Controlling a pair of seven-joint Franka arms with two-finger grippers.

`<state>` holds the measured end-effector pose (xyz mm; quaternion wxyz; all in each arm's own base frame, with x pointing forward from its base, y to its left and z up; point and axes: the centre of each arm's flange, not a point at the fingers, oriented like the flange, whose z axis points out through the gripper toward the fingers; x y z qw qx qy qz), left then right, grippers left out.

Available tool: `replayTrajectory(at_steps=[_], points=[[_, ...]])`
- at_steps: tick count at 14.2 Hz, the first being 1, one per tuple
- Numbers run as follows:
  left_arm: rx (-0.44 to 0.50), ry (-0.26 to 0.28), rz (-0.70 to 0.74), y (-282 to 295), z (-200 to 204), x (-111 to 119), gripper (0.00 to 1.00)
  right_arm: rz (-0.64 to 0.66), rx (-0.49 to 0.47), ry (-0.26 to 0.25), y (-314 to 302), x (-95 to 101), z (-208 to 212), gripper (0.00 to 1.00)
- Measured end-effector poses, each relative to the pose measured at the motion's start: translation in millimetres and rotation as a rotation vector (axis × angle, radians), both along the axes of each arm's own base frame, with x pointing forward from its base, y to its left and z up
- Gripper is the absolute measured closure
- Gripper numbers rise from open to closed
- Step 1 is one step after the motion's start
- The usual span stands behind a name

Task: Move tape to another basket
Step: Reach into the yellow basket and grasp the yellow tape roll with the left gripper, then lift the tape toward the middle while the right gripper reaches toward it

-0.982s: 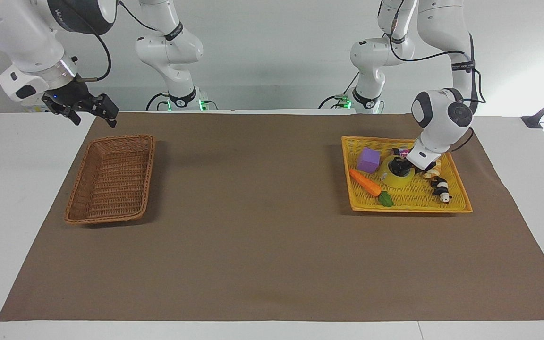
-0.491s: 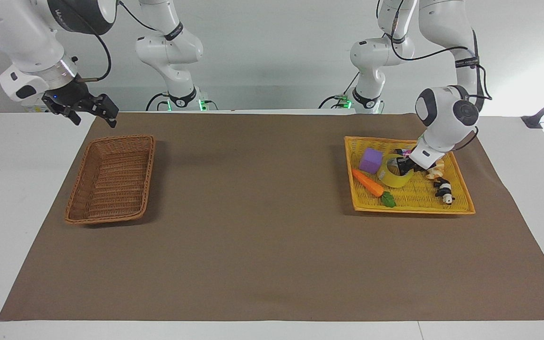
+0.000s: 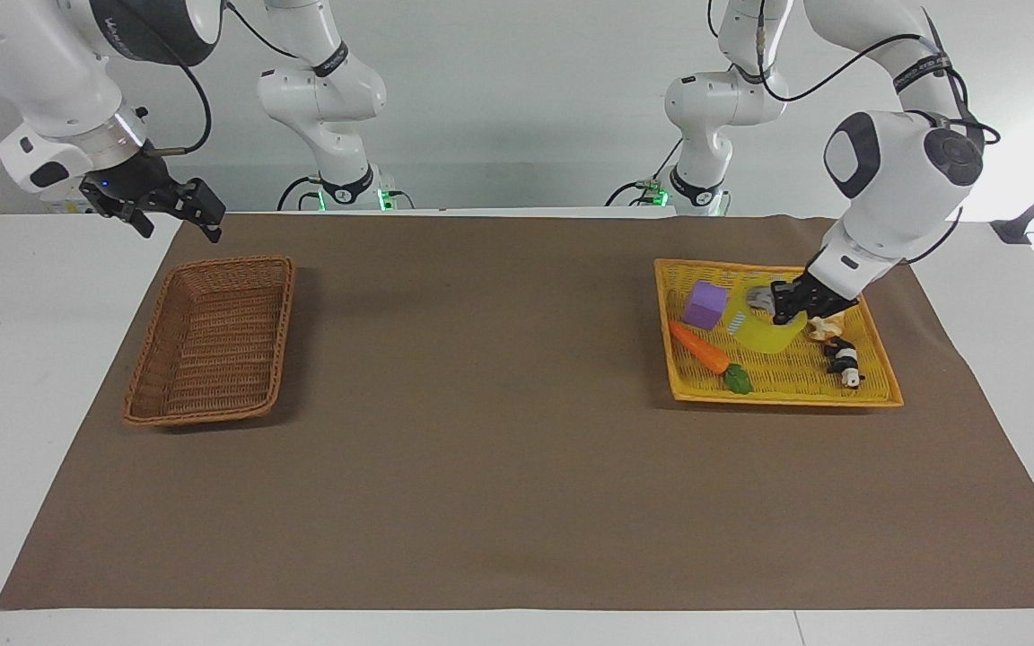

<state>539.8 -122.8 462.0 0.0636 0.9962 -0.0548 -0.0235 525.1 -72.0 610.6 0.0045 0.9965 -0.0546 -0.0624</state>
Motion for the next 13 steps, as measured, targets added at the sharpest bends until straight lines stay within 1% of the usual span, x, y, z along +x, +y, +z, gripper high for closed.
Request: replayTrajectory(at_steps=[2,3,5,7,10,13], points=[[-0.018,-0.006,0.015,-70.8,-1.5,-14.5,0.78,0.000,0.000,0.000,0.0,0.0,0.0,0.00],[-0.047,-0.017,0.025,-101.7,0.2,-22.6,0.78,0.000,0.000,0.000,0.0,0.0,0.0,0.00],[-0.142,-0.033,0.040,-148.8,7.9,-36.4,0.78,0.000,0.000,0.000,0.0,0.0,0.0,0.00],[-0.213,-0.032,0.052,-166.9,16.5,-39.6,0.78,0.000,0.000,0.000,0.0,0.0,0.0,0.00],[-0.280,-0.028,0.043,-190.5,31.1,-40.6,0.78,0.000,0.000,0.000,0.0,0.0,0.0,0.00],[-0.296,-0.014,-0.017,-228.6,32.5,-62.3,0.78,0.000,0.000,0.000,0.0,0.0,0.0,0.00]])
